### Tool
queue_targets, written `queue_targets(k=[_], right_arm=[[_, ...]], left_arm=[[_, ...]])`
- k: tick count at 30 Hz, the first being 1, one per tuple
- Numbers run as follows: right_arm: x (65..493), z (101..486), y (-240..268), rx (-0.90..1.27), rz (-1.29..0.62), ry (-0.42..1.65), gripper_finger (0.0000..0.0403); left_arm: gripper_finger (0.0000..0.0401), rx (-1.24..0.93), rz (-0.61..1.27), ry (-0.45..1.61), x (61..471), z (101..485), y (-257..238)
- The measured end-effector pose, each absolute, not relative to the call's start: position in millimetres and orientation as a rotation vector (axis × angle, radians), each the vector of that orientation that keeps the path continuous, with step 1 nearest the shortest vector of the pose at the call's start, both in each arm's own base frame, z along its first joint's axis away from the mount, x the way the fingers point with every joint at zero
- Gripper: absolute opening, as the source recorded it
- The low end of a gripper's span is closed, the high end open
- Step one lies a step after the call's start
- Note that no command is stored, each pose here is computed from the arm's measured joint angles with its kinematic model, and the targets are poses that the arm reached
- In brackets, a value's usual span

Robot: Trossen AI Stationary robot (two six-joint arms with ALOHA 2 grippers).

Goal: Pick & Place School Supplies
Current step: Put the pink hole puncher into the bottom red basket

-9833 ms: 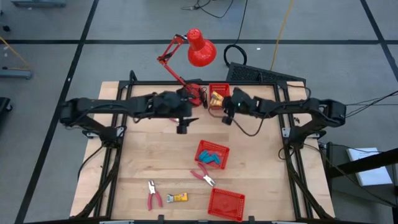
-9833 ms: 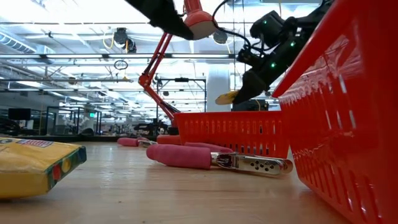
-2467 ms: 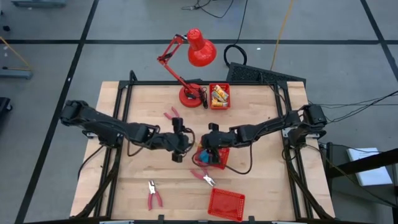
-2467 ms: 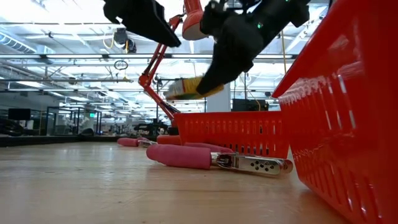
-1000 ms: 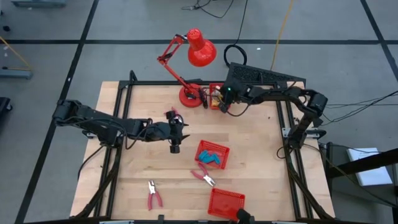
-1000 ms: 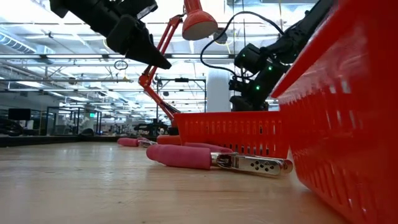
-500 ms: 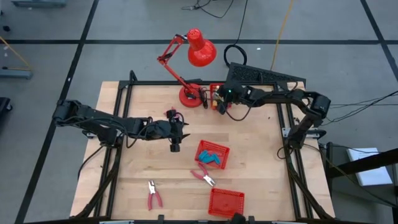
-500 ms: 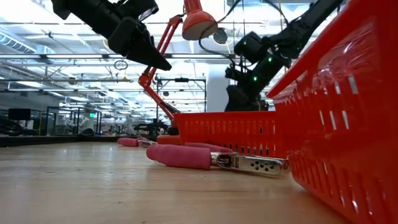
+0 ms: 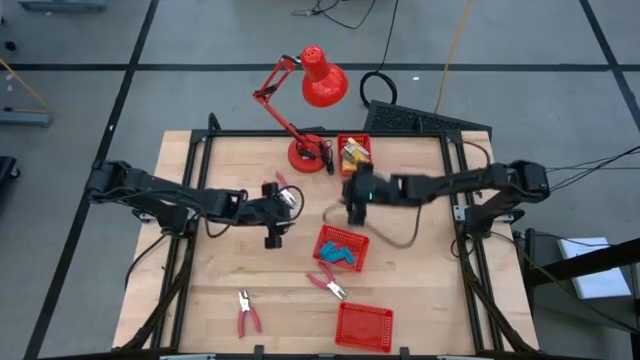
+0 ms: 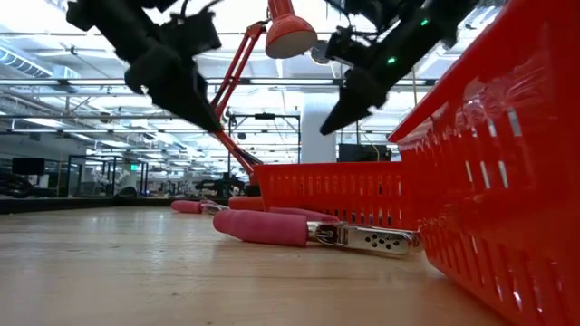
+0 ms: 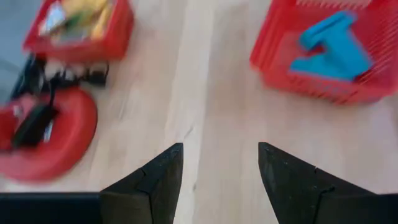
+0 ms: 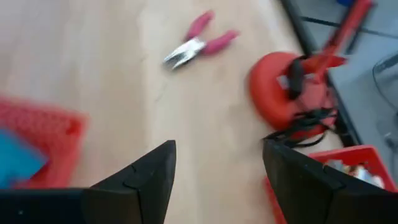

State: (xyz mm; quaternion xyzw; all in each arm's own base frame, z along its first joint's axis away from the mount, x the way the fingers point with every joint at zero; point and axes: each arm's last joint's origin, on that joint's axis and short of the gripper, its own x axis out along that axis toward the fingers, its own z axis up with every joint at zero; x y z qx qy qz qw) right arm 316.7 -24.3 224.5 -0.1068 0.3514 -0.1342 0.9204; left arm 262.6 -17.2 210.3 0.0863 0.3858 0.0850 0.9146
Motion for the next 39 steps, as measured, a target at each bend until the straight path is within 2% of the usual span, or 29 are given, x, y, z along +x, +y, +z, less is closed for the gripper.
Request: queue_targets(k=[5, 7, 14, 21, 25, 31, 39], right_arm=[[311, 220, 24, -0.280, -0.238, 0.767, 0.0230], [307, 218, 39, -0.289, -0.231, 0.782, 0.0230], [293, 215, 78, -0.380, -0.257, 0.799, 0.0230], [283, 223, 92, -0.351, -0.249, 0.764, 0.0230], [278, 231, 97, -0.347, -0.259, 0.732, 0.0230], [271, 238, 103, -0.313, -0.263, 0.697, 0.0231], [262, 237, 114, -0.287, -0.267, 0.702, 0.0230]], left_arm=[[0.0209, 0.118, 0.181, 0.902, 259, 199, -10], [0.0209, 0.084, 0.112, 0.958, 259, 193, -11], [0.0209, 0.071, -0.154, 0.966, 266, 180, -47], [0.0209, 0.106, -0.297, 0.817, 275, 177, -93], [0.0210, 0.114, -0.311, 0.762, 282, 170, -107], [0.0209, 0.144, -0.284, 0.807, 300, 156, -111], [0.0209, 0.199, -0.361, 0.937, 332, 147, -128]])
